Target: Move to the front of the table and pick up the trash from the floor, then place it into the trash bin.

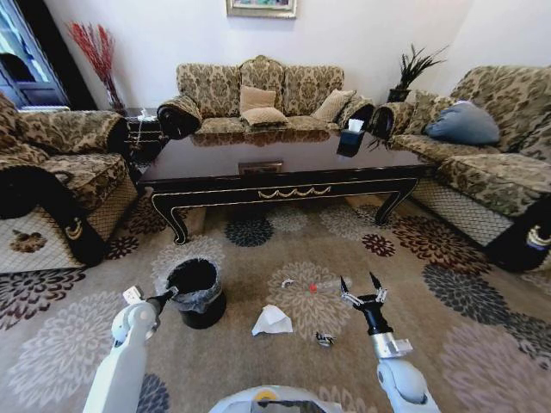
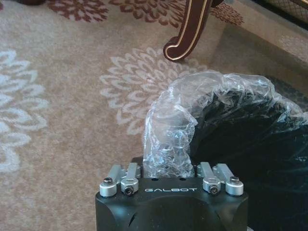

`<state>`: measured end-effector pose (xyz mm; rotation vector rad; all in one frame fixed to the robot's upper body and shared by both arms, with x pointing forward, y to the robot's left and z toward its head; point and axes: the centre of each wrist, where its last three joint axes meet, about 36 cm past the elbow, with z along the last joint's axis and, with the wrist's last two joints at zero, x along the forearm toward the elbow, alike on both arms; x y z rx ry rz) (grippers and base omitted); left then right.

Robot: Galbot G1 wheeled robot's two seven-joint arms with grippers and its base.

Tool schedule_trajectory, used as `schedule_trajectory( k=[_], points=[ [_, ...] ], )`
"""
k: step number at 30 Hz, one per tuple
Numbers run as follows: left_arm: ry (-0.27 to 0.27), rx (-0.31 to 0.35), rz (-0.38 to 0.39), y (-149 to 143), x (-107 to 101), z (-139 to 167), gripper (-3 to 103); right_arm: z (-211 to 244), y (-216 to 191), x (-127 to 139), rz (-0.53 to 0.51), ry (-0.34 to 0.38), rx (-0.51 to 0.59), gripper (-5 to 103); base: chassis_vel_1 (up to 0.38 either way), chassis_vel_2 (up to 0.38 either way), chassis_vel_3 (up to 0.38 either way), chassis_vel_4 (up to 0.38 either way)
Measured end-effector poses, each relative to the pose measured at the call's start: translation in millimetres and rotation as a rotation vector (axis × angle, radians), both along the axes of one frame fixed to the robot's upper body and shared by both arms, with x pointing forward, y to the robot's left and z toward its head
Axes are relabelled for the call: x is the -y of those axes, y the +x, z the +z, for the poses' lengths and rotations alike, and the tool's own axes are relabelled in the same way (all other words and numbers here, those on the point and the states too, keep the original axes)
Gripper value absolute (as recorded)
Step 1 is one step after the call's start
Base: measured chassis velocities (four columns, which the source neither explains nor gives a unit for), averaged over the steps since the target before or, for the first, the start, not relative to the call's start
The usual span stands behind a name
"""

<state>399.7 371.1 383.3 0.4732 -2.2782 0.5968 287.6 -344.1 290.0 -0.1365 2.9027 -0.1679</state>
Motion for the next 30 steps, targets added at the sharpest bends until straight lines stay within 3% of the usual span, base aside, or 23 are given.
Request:
schedule_trajectory(
  k=[2, 7, 8, 10, 13, 24, 26, 28, 30],
  points=[
    [0.018, -0.004, 0.0, -2, -1, 0, 34, 1, 0, 0, 0.0, -0.001, 0.001, 100, 0.0, 0.0, 0.0, 0.0],
    [0.051, -0.008, -0.001, -7, -3, 1, 24, 2, 0, 2, -0.002, -0.004, 0.004, 100, 0.0, 0.0, 0.0, 0.0],
    [0.07, -0.012, -0.004, -10, -5, 2, 13, 2, 0, 3, -0.007, -0.004, 0.002, 100, 0.0, 0.0, 0.0, 0.0],
    [0.079, -0.014, -0.005, -12, -6, 2, 13, 3, 0, 3, -0.012, -0.004, -0.002, 100, 0.0, 0.0, 0.0, 0.0],
    [0.107, -0.024, -0.011, -21, -10, 4, 1, 5, 1, 3, -0.043, 0.0, -0.035, 100, 0.0, 0.0, 0.0, 0.0],
    [0.12, 0.013, -0.012, -65, -18, 28, 1, 1, 12, -11, -0.17, 0.086, -0.155, 100, 0.0, 0.0, 0.0, 0.0],
    [0.116, 0.037, 0.009, -83, -20, 40, 1, -3, 20, -22, -0.203, 0.172, -0.206, 100, 0.0, 0.0, 0.0, 0.0],
    [0.115, 0.042, 0.015, -87, -21, 43, 1, -3, 23, -25, -0.215, 0.197, -0.219, 100, 0.0, 0.0, 0.0, 0.0],
    [0.108, 0.068, 0.04, -101, -26, 56, 1, -4, 37, -40, -0.272, 0.295, -0.281, 100, 0.0, 0.0, 0.0, 0.0]
  ],
)
